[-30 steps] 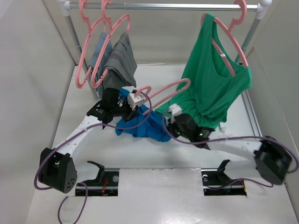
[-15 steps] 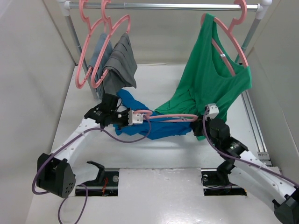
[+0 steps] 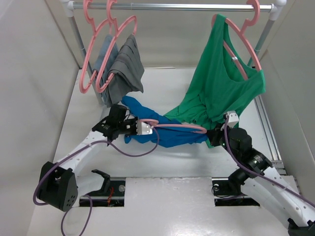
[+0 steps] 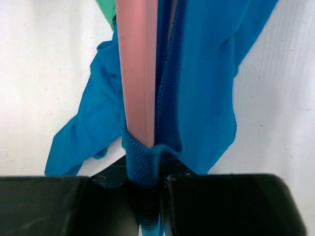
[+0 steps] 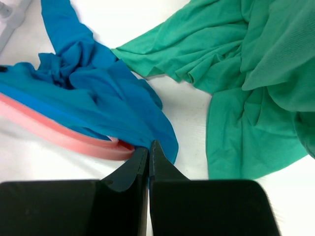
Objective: Place the t-shirt on the hanger
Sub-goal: Place tshirt on hanger
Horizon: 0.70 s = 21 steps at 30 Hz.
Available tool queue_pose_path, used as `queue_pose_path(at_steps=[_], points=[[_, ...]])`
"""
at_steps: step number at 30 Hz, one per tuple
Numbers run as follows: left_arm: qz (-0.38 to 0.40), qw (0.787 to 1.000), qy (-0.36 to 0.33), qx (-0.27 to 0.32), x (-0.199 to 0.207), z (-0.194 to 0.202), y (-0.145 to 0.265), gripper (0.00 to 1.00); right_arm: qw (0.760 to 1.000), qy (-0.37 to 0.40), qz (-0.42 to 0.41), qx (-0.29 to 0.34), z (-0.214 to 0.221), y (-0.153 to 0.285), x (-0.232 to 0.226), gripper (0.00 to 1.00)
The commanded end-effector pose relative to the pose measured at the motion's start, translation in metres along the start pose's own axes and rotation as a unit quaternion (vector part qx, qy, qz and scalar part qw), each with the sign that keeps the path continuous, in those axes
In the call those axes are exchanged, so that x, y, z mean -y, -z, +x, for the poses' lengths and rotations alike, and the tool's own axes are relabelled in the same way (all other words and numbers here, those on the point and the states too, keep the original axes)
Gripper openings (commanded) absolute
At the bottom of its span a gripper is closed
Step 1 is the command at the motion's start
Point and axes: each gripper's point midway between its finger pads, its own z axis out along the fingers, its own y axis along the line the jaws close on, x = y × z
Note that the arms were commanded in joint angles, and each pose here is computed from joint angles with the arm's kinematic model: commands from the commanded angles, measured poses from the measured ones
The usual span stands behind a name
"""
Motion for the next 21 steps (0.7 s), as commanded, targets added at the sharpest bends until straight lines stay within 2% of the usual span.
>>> queue_pose_path(at_steps=[1, 4, 7, 12, 17, 21], points=[[-0.076, 0.985, 0.043, -0.147, -0.018, 0.061, 0.023, 0.0, 0.993, 0.031, 0.11, 0.039, -0.03, 0.016, 0.042, 0.0], [-0.115, 0.974, 0.05, -0.187, -0.033, 0.076, 0.026, 0.0, 0.992, 0.04, 0.106, 0.05, -0.04, 0.025, 0.041, 0.0], [-0.123, 0.972, 0.029, -0.2, -0.033, 0.083, 0.027, 0.0, 0.992, 0.056, 0.087, 0.072, -0.054, 0.032, 0.034, 0.0], [-0.118, 0.967, -0.013, -0.226, -0.024, 0.087, 0.024, 0.0, 0.989, 0.11, -0.03, 0.095, -0.069, 0.028, -0.009, 0.0], [-0.1, 0.964, -0.024, -0.246, -0.014, 0.093, 0.022, 0.0, 0.975, 0.171, -0.095, 0.109, -0.091, 0.032, -0.037, 0.0], [-0.109, 0.963, 0.021, -0.247, -0.019, 0.099, 0.025, 0.0, 0.976, 0.187, -0.066, 0.087, -0.095, 0.04, -0.027, 0.0]])
